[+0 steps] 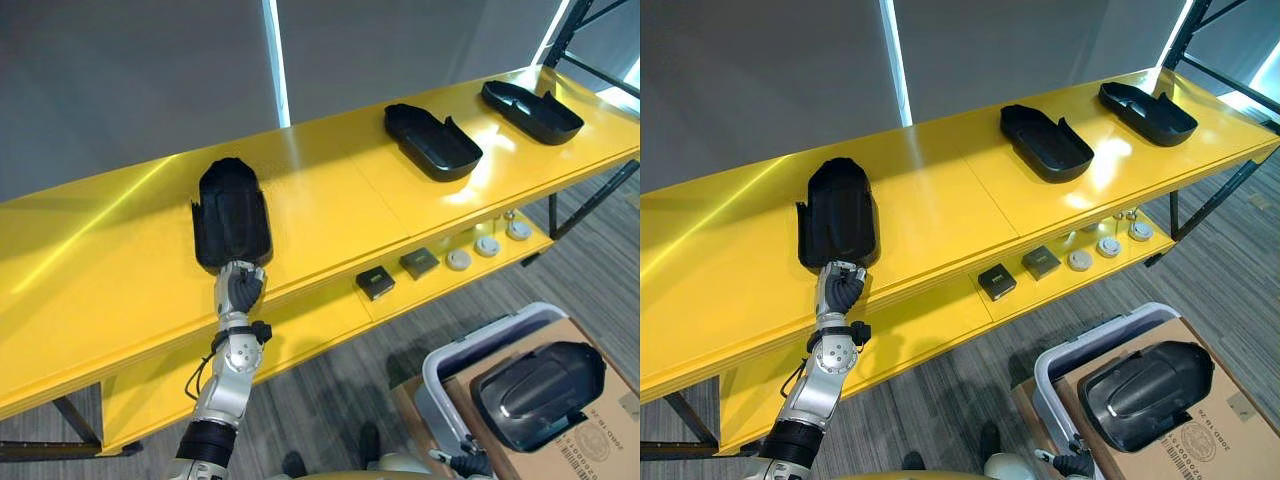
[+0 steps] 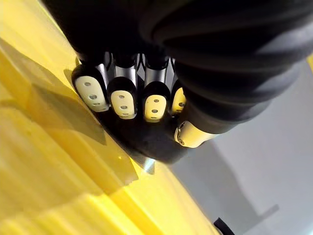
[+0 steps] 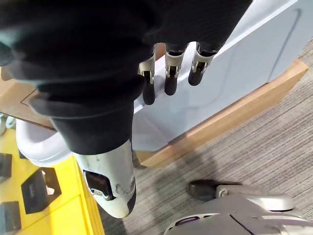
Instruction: Walk over and take plastic housings, then place them on the shelf
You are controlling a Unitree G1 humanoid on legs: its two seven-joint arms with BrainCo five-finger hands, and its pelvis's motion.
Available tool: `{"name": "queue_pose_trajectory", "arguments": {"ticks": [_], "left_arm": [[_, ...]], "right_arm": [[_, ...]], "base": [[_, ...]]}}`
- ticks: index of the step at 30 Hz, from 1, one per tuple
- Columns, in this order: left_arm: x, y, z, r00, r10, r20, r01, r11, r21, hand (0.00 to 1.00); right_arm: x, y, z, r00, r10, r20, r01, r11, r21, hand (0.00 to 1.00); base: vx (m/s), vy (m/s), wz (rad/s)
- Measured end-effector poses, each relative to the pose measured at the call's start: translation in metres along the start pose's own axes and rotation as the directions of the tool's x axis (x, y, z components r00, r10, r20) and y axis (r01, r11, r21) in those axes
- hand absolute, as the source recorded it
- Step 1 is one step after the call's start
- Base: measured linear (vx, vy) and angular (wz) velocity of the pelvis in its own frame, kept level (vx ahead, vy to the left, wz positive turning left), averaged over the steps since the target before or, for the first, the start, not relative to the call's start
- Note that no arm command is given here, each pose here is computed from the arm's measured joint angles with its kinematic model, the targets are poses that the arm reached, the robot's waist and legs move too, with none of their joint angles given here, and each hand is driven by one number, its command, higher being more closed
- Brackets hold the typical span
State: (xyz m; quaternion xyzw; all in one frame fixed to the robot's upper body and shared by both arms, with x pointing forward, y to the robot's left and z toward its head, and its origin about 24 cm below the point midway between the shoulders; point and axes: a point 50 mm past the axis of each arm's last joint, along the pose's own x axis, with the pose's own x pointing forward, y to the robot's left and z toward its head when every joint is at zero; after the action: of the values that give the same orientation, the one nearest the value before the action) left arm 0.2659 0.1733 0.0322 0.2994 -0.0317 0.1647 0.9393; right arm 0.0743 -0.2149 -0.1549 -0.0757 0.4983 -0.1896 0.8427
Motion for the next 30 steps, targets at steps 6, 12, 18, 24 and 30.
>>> {"name": "queue_pose_trajectory", "arguments": {"ticks": [6, 12, 18, 24, 30], "left_arm": [[0.008, 0.0, 0.003, 1.0, 0.003, 0.002, -0.003, 1.0, 0.011, 1.0], [0.02, -0.005, 0.001, 1.0, -0.017, -0.012, 0.017, 0.999, 0.037, 1.0], [0.035, 0.0, 0.001, 1.0, -0.024, -0.013, 0.024, 0.997, 0.067, 1.0], [0.049, 0.007, 0.003, 1.0, -0.006, -0.019, 0.008, 0.997, 0.072, 1.0], [0.056, 0.007, -0.002, 0.998, -0.026, -0.059, 0.029, 0.998, 0.061, 1.0]], "right_arm": [[0.0, 0.0, 0.001, 1.0, 0.004, 0.005, -0.004, 1.0, -0.002, 0.0], [0.0, 0.0, 0.002, 1.0, 0.006, 0.007, -0.006, 1.0, -0.003, 0.0], [0.001, 0.001, 0.003, 1.0, 0.008, 0.009, -0.008, 1.0, -0.003, 0.0], [0.001, 0.002, 0.003, 1.0, 0.022, 0.011, -0.021, 1.0, -0.002, 0.0], [0.001, 0.002, 0.005, 0.999, 0.025, 0.019, -0.025, 1.0, -0.001, 0.0]], "base": [[-0.07, -0.005, -0.01], [-0.03, -0.001, -0.01], [0.0, 0.0, -0.01], [0.0, 0.0, -0.04], [-0.03, -0.003, -0.02]]}}
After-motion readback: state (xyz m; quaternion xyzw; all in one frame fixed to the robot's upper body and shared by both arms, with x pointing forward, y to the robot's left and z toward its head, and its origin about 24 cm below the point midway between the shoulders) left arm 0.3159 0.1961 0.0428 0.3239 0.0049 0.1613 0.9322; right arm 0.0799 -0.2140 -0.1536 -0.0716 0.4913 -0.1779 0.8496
